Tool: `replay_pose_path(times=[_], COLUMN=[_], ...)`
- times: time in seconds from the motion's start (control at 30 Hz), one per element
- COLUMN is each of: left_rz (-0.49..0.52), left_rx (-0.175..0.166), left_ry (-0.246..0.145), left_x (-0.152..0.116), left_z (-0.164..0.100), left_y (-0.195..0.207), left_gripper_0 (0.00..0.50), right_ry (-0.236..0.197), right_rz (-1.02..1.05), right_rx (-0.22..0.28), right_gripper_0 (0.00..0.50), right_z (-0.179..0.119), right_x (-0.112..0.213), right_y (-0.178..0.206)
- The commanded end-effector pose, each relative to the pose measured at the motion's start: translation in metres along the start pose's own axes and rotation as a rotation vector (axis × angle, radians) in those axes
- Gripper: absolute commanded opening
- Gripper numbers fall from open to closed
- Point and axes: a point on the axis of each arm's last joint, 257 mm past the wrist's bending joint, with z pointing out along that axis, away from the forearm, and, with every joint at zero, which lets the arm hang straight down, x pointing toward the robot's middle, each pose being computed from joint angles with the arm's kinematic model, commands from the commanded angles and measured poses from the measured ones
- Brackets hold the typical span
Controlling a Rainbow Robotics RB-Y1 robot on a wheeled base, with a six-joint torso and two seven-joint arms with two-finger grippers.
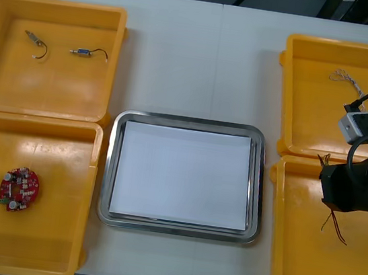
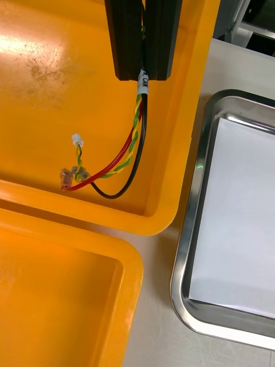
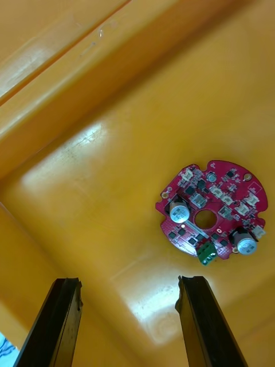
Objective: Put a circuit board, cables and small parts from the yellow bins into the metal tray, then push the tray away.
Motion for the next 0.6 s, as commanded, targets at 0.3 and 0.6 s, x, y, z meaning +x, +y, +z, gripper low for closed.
replay_pose_path(times=[0.3,0.6], left_rz=[0.432,0.42], left_rx=[0.092,0.117], left_ry=[0.007,0.06], left_x=[0.033,0.061], left_z=[0.02,0.026], left_y=[-0.022,-0.033], left_gripper_0=[0.5,0.5], right_ry=[-0.029,-0.029], right_rz=[-0.001,-0.001], right_rx=[0.031,0.031], right_gripper_0=[0.0,0.0], right_z=[-0.01,-0.01], right_x=[-0.008,-0.008], right_y=[-0.002,-0.002])
